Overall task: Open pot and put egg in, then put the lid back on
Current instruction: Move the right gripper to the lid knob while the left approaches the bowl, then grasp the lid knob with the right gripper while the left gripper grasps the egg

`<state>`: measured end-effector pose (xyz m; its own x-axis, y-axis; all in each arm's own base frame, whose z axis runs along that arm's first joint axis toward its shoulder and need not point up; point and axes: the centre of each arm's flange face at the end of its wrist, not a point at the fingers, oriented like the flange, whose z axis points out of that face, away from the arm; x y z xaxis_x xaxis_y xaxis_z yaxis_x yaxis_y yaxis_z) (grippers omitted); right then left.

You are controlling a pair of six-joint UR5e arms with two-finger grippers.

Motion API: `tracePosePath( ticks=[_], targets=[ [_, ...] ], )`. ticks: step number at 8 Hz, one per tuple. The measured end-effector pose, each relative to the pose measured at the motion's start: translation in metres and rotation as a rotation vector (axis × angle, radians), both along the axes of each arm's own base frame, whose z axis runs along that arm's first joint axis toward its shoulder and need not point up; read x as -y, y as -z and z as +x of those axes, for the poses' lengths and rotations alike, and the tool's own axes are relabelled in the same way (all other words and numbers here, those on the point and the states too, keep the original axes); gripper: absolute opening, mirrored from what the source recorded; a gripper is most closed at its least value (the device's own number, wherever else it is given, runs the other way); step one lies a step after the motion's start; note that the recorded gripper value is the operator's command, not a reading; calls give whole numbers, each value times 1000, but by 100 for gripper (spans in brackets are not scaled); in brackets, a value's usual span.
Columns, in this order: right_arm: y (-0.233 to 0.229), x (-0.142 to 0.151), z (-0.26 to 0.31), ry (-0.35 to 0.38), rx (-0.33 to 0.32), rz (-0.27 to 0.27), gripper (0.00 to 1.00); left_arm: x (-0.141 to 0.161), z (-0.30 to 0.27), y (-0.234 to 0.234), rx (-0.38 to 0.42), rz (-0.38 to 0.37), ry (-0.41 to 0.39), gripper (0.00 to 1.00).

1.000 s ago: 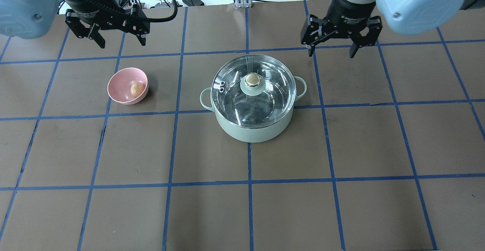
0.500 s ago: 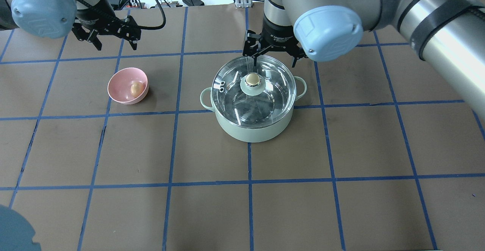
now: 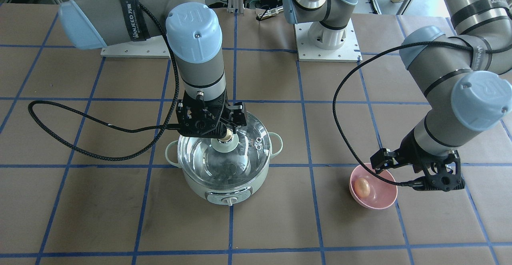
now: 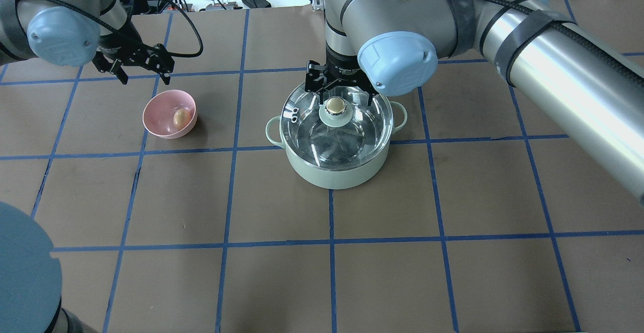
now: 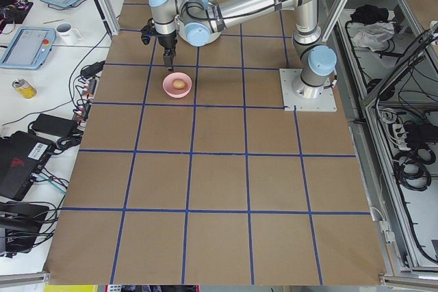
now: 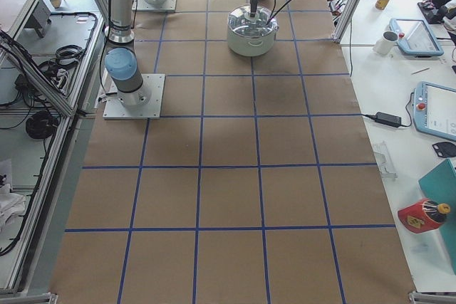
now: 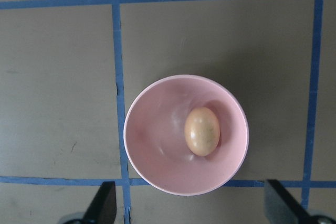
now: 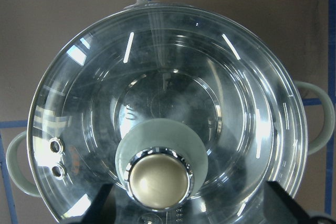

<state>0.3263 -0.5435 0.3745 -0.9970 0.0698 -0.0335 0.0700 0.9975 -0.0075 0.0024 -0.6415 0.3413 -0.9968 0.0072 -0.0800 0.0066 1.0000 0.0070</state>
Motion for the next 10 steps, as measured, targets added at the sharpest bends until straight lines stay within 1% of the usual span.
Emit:
tracePosePath(
  ticks=[2, 4, 6, 7, 8, 9, 10],
  targets=[
    [9, 3, 3, 16, 0, 8, 100, -1, 7, 37, -37, 5, 7, 100],
    [16, 8, 6, 27, 5, -3, 100, 1, 28, 72, -60, 21, -17, 100],
    [23, 10, 11, 26, 9, -10, 100, 3, 35, 92, -75, 38, -47, 100],
    [27, 10, 15, 20, 8, -8, 94, 4, 36, 99, -81, 48, -58, 100],
    [30, 9, 18, 16, 6, -3, 65, 4, 36, 105, -90, 55, -68, 100],
    [32, 8, 18, 12, 4, 0, 60, 3, 34, 111, -100, 63, -97, 100],
    [33, 7, 18, 12, 4, 3, 49, 1, 33, 116, -107, 73, -123, 99]
  ],
)
